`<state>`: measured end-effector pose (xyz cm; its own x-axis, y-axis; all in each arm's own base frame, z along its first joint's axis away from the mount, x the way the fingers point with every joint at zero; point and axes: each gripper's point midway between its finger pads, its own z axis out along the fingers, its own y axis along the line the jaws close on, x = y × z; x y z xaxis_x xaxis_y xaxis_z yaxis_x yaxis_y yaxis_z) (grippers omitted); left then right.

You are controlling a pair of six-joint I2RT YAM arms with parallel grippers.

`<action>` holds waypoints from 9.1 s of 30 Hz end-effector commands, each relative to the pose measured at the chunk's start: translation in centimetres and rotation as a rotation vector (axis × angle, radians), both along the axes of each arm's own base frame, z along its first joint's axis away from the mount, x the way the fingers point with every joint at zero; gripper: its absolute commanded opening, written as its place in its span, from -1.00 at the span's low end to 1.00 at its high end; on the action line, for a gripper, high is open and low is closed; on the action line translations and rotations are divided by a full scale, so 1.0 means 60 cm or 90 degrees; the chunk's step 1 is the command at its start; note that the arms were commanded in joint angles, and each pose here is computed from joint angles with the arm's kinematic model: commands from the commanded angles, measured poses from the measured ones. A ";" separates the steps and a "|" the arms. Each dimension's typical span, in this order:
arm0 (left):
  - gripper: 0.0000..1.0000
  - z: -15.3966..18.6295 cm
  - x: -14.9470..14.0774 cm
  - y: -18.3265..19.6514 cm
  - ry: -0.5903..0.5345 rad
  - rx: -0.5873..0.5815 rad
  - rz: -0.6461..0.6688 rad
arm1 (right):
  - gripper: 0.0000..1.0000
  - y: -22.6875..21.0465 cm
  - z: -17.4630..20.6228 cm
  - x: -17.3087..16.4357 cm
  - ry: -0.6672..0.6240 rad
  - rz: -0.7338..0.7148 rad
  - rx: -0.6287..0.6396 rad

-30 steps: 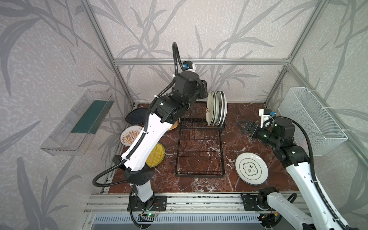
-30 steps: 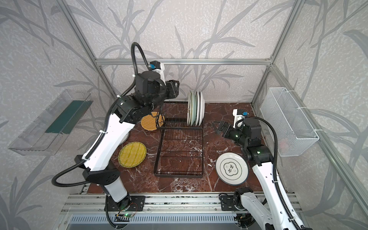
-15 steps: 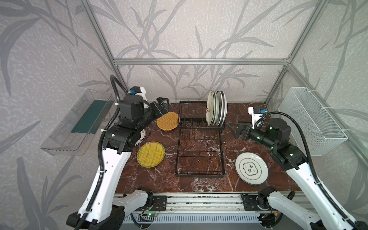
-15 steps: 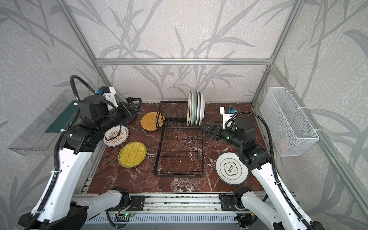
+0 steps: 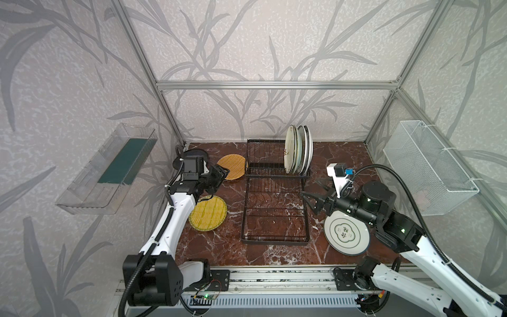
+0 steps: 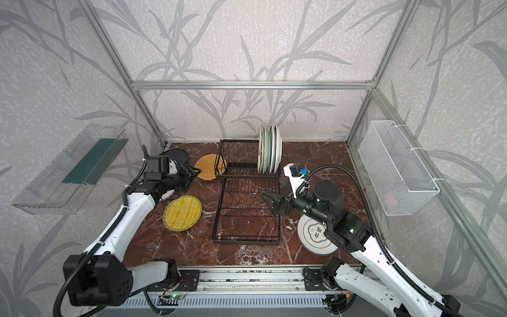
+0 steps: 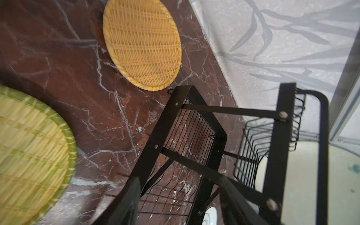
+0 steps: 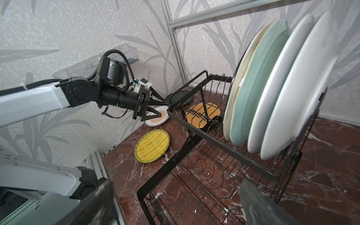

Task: Load plates into a dish rack
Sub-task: Pick up the plate from the top-left of the table, then place the plate on the dish rack.

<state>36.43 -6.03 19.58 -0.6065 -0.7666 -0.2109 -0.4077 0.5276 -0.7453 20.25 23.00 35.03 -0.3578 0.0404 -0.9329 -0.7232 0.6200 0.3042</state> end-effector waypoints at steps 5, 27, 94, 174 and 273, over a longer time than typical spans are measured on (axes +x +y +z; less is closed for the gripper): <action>0.13 -0.016 0.069 0.002 -0.033 -0.004 0.041 | 0.98 0.009 -0.008 0.005 -0.009 -0.007 0.005; 0.03 -0.222 0.164 0.068 0.016 -0.033 0.174 | 0.98 0.040 -0.043 0.007 0.032 0.012 0.026; -1.00 0.088 0.256 0.142 -0.341 -0.344 0.264 | 0.98 0.024 -0.022 0.014 0.016 -0.024 0.042; -1.00 0.396 -0.042 -0.192 -0.577 -0.507 -0.303 | -1.00 0.170 0.296 0.201 0.046 -0.146 0.223; 0.69 0.165 -0.105 -0.056 -0.242 0.245 -0.190 | -1.00 0.074 0.041 0.308 -0.005 -0.751 -0.321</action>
